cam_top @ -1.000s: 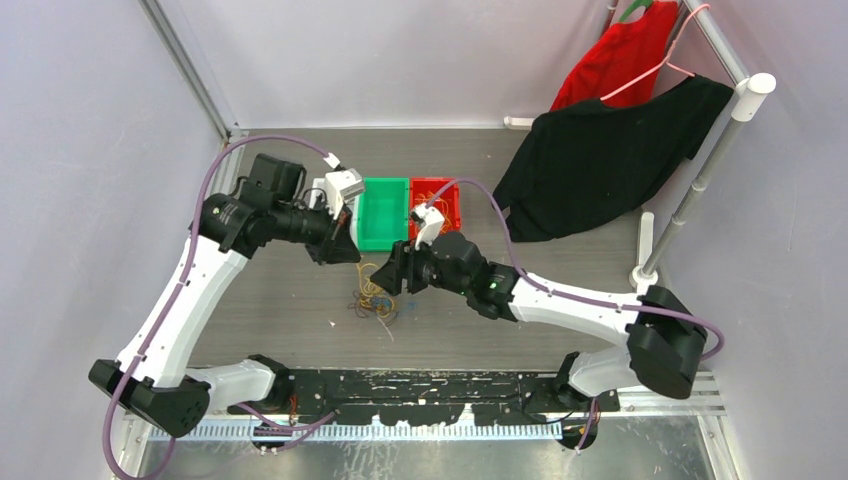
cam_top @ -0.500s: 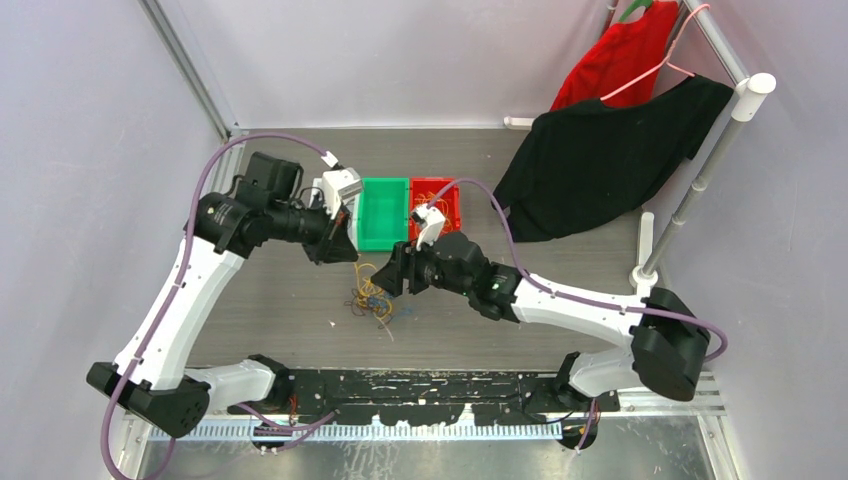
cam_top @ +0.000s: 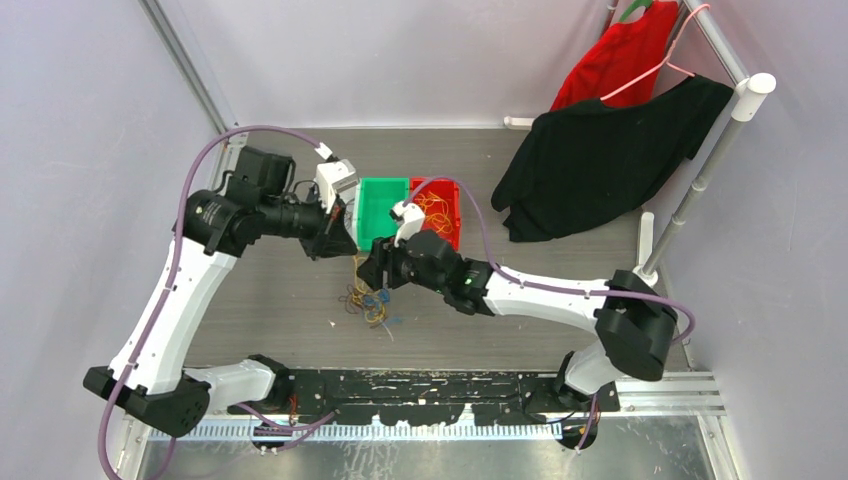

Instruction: Untangle the cables

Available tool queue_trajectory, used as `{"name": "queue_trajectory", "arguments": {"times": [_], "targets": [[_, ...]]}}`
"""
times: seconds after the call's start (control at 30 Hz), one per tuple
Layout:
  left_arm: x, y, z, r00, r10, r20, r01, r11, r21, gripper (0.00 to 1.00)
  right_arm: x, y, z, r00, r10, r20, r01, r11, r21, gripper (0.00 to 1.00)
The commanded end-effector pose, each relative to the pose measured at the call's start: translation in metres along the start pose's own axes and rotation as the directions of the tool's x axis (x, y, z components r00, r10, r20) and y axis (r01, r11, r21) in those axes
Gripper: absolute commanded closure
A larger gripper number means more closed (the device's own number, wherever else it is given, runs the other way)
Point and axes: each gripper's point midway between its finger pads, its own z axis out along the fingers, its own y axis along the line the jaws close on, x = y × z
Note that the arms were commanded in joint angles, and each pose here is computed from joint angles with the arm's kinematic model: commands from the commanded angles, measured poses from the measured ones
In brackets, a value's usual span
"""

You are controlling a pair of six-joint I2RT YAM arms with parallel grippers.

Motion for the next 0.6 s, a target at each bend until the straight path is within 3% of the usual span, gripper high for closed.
{"name": "queue_trajectory", "arguments": {"times": [0.0, 0.3, 0.57], "targets": [[-0.021, -0.019, -0.015, 0.998, 0.017, 0.066, -0.020, 0.999, 0.049, 1.00, -0.049, 0.021, 0.016, 0.982, -0.025, 0.185, 0.023, 1.000, 0.012, 0.38], [-0.056, -0.026, -0.038, 0.987, 0.079, 0.139, -0.082, 0.997, 0.012, 1.00, 0.000, -0.006, 0.036, 0.990, -0.038, 0.134, 0.025, 0.995, 0.100, 0.38], [-0.117, -0.030, -0.082, 0.930, 0.231, 0.288, -0.200, 0.971, -0.131, 1.00, 0.037, -0.050, 0.029, 0.993, -0.024, 0.119, -0.003, 0.976, 0.218, 0.36]]}}
